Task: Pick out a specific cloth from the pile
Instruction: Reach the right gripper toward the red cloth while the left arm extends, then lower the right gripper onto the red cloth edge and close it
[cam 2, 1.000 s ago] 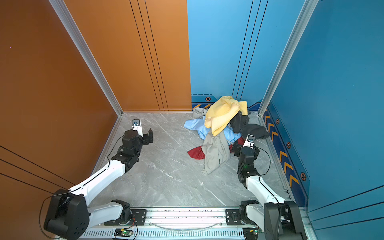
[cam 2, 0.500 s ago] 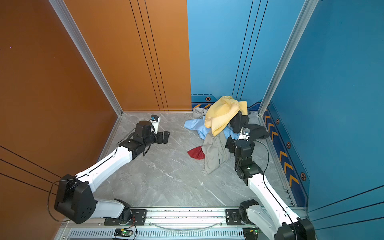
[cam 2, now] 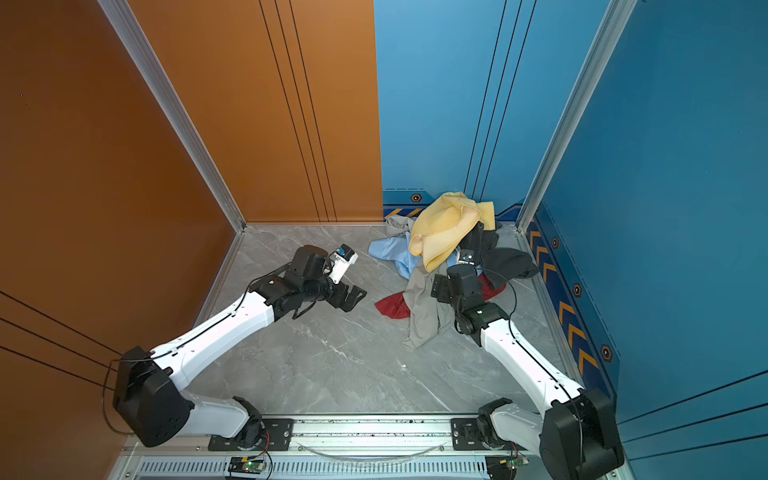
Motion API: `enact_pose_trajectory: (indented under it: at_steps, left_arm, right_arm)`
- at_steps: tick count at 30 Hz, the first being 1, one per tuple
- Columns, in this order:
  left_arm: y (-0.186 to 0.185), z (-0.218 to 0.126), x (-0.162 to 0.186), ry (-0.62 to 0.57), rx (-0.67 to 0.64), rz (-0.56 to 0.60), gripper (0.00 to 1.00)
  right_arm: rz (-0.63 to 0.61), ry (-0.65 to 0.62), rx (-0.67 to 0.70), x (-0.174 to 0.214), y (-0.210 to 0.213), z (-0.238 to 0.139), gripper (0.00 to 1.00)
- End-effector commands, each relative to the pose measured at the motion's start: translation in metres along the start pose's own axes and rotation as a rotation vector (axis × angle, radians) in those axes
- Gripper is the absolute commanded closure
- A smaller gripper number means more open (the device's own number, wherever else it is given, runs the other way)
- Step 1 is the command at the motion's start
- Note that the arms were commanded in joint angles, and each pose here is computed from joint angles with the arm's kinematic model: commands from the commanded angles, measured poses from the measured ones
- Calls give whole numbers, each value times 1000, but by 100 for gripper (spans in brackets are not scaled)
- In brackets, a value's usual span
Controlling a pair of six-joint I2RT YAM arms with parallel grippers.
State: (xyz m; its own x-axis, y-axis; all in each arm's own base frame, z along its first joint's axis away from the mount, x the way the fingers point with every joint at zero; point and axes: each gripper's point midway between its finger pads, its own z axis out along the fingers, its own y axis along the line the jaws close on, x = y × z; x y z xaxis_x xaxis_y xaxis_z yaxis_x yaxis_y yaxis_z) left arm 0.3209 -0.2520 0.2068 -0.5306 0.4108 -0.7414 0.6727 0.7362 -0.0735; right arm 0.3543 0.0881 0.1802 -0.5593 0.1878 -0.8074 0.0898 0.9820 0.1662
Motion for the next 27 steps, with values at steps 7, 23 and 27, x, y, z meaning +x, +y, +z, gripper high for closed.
enact_pose_trajectory:
  at_steps: [7, 23, 27]
  left_arm:
    - [-8, 6, 23, 70, 56, 10, 4]
    - [92, -31, -18, -215, 3, -490, 5]
    - [89, -34, -18, -221, 12, -474, 5]
  right_arm:
    - [-95, 129, -77, 36, 67, 8, 19]
    - [-318, 373, -106, 134, 161, 44, 28]
    - [-342, 399, -68, 143, 157, 54, 29]
